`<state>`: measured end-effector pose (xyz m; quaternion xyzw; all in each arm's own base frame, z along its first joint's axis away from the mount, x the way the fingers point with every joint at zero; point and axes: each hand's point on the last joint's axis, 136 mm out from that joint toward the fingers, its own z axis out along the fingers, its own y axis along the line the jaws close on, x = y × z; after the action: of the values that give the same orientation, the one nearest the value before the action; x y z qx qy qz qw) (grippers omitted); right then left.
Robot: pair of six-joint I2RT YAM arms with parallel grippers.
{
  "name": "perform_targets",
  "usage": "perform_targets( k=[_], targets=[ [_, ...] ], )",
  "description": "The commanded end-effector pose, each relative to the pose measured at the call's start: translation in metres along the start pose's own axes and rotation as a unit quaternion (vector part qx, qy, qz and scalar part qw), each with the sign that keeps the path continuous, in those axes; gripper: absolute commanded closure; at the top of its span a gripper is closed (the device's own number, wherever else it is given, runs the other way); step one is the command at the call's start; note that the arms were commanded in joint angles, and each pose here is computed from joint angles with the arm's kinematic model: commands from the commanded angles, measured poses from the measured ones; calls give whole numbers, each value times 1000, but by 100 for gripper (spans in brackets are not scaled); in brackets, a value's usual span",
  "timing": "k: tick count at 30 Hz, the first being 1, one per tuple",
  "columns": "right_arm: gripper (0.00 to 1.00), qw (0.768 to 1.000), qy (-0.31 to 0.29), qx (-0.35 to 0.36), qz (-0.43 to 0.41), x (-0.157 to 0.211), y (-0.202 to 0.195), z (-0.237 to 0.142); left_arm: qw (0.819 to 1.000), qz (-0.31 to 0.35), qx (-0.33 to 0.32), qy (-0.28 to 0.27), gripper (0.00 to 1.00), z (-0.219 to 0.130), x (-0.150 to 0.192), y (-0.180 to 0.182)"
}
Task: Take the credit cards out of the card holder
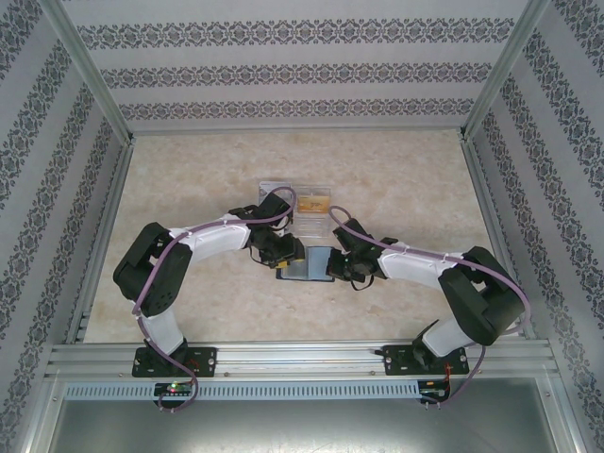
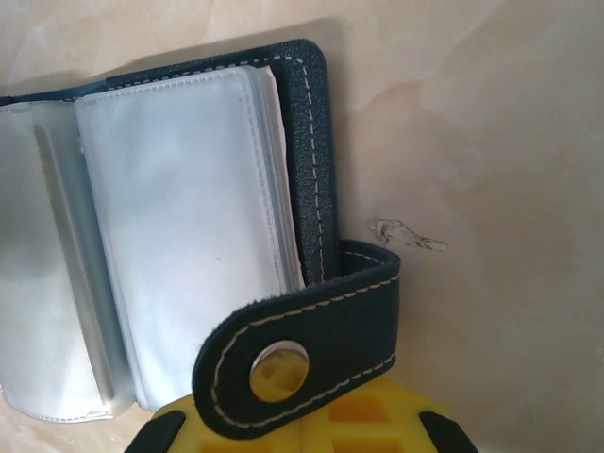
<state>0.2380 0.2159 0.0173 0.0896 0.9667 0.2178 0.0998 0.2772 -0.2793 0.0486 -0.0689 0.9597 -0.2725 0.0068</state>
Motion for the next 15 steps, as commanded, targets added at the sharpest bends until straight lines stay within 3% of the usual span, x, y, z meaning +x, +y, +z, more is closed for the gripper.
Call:
perform_targets(
  k=[1, 7, 15],
  targets=[
    [100, 1000, 16, 20, 3, 5, -9, 7, 1000, 11, 14, 7, 56, 5, 2, -2],
    [100, 1000, 17, 22, 3, 5, -9, 7, 1000, 7, 7, 15, 54, 10, 2, 2],
    [100, 999, 19, 31, 3, 6, -13, 6, 999, 15, -47, -7, 48, -8, 1, 16]
  ],
)
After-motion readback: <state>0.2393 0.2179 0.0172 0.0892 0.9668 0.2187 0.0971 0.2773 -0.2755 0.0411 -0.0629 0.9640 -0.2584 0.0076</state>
